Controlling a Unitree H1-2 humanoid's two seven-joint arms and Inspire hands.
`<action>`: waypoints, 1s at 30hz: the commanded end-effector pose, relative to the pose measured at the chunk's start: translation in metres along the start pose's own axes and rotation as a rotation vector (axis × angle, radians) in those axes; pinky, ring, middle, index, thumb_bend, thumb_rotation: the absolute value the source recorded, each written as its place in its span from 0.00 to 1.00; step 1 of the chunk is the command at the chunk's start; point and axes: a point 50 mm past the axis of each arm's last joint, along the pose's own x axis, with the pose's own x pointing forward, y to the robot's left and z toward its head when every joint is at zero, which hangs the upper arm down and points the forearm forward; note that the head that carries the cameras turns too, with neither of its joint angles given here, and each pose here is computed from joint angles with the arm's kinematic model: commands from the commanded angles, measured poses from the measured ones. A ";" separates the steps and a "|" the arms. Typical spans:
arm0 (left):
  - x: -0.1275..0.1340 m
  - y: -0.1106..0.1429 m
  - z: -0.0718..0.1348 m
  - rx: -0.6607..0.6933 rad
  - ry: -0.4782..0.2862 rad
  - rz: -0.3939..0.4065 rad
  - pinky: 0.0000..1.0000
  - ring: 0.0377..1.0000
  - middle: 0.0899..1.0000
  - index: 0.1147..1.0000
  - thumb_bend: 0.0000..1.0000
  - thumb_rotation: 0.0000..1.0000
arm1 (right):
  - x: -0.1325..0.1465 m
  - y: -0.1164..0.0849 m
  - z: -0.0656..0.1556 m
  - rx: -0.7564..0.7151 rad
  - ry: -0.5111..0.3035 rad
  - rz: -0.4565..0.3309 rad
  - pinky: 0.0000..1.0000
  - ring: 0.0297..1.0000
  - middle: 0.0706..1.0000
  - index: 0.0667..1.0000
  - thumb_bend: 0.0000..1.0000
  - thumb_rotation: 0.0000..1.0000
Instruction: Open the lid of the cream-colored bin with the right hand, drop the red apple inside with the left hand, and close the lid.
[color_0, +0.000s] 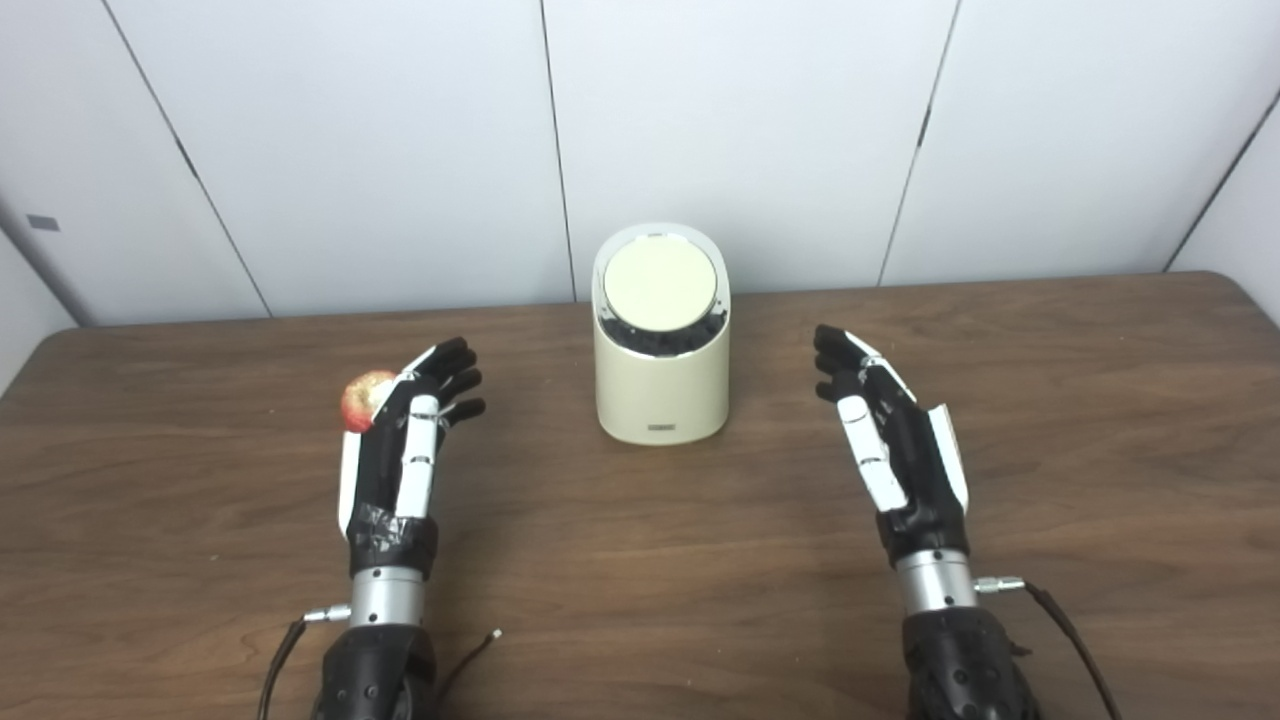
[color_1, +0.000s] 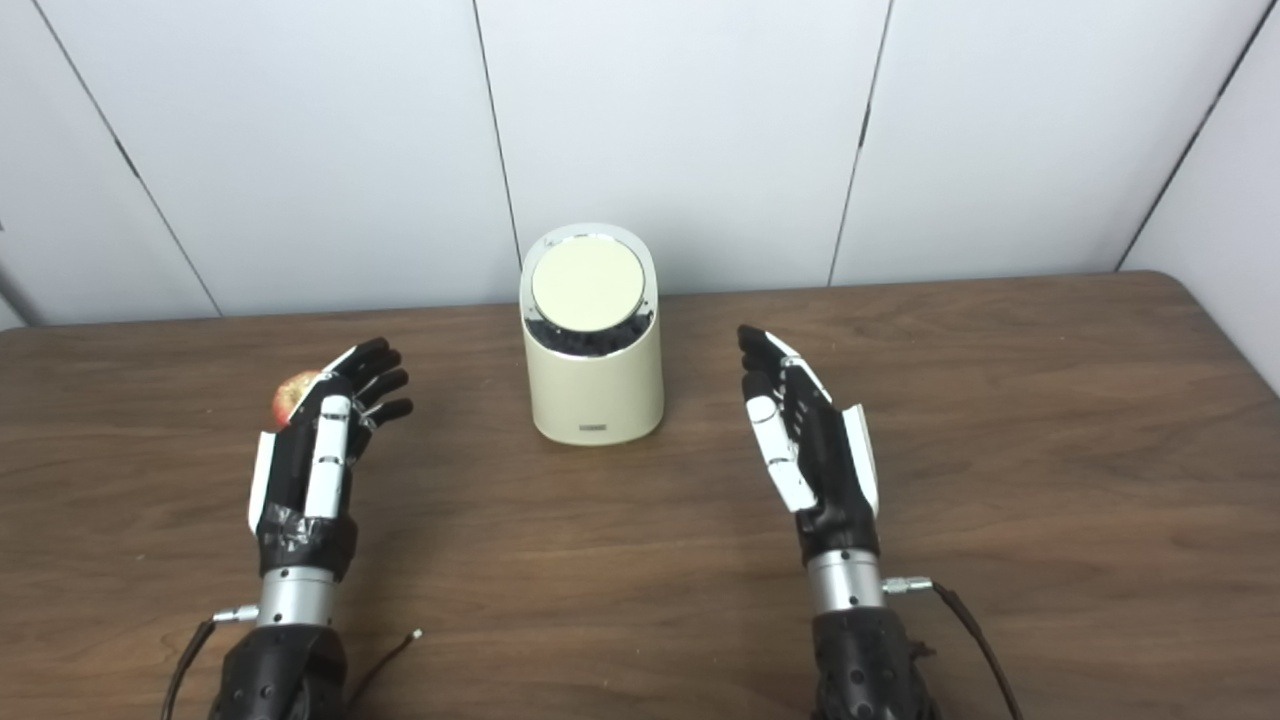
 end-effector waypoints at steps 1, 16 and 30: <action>0.008 -0.004 0.012 0.003 -0.071 -0.016 0.73 0.78 0.79 0.77 0.20 0.78 | 0.007 0.001 0.016 0.011 -0.075 -0.005 0.78 0.83 0.83 0.79 0.22 0.83; 0.008 -0.005 0.012 0.000 -0.069 -0.018 0.73 0.78 0.78 0.76 0.18 0.77 | 0.008 0.001 0.015 0.027 -0.068 0.003 0.78 0.84 0.84 0.79 0.22 0.81; 0.008 -0.005 0.011 0.012 -0.072 -0.018 0.73 0.79 0.78 0.76 0.20 0.77 | 0.008 0.003 0.027 -0.076 -0.170 0.034 0.76 0.83 0.83 0.79 0.25 0.86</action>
